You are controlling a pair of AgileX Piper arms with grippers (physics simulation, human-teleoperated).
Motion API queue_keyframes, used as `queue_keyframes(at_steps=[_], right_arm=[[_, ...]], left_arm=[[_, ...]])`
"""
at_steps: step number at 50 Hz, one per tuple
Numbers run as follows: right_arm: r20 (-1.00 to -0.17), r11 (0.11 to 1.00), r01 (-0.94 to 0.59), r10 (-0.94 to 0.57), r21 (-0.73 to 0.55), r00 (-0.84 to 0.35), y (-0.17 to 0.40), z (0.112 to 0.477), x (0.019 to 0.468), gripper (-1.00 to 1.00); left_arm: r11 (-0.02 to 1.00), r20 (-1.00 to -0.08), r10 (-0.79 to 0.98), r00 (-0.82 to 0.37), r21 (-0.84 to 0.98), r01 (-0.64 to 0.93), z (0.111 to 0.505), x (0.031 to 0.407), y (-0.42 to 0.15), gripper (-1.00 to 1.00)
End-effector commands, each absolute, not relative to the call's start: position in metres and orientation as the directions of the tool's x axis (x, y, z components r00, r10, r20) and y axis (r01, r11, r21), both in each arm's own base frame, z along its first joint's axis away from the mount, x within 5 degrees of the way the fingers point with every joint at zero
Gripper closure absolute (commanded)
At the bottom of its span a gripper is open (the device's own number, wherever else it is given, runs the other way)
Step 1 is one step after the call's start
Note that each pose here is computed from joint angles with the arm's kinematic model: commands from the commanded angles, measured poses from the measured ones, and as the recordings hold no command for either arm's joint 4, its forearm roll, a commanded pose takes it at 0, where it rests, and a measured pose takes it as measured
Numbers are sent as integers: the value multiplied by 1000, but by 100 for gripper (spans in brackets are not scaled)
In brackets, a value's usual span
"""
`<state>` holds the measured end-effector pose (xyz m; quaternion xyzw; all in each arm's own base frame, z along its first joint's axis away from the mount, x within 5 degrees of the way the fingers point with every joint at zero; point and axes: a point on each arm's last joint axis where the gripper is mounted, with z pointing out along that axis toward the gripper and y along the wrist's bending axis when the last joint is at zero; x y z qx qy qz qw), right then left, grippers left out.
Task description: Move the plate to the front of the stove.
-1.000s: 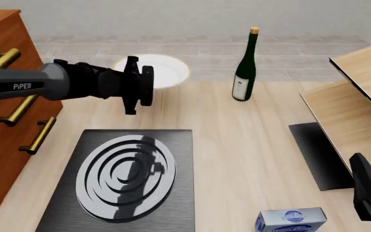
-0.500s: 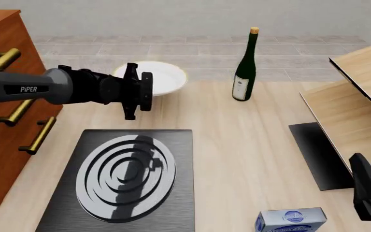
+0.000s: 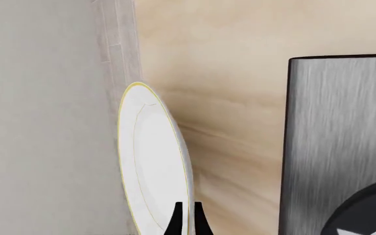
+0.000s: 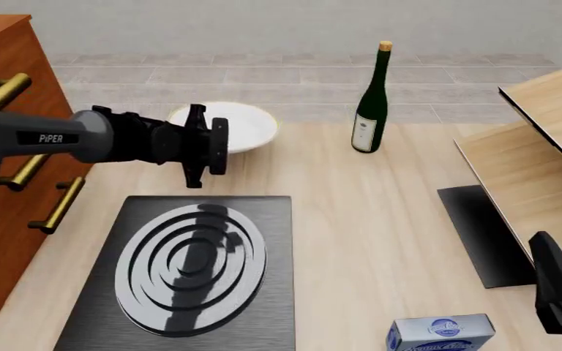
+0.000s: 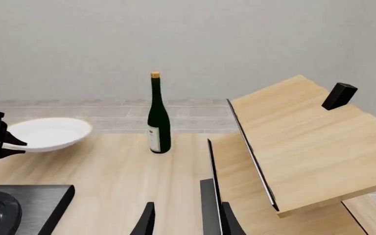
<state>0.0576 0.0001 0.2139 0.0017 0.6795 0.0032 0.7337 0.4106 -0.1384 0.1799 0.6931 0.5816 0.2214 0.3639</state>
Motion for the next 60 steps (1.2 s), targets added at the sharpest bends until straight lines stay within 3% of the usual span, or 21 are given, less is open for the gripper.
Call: queue_keyframes(at_steps=[1,60], right_arm=[[-997,1000,-2,8,7,76,0,214,58,-100],[-997,1000,-2,8,8,76,0,214,58,-100]], left_arm=[[-71,-104,966,235,769,635,179,414,-139,100],[-49,-115,973,203,749,661,156,430,-135,100]])
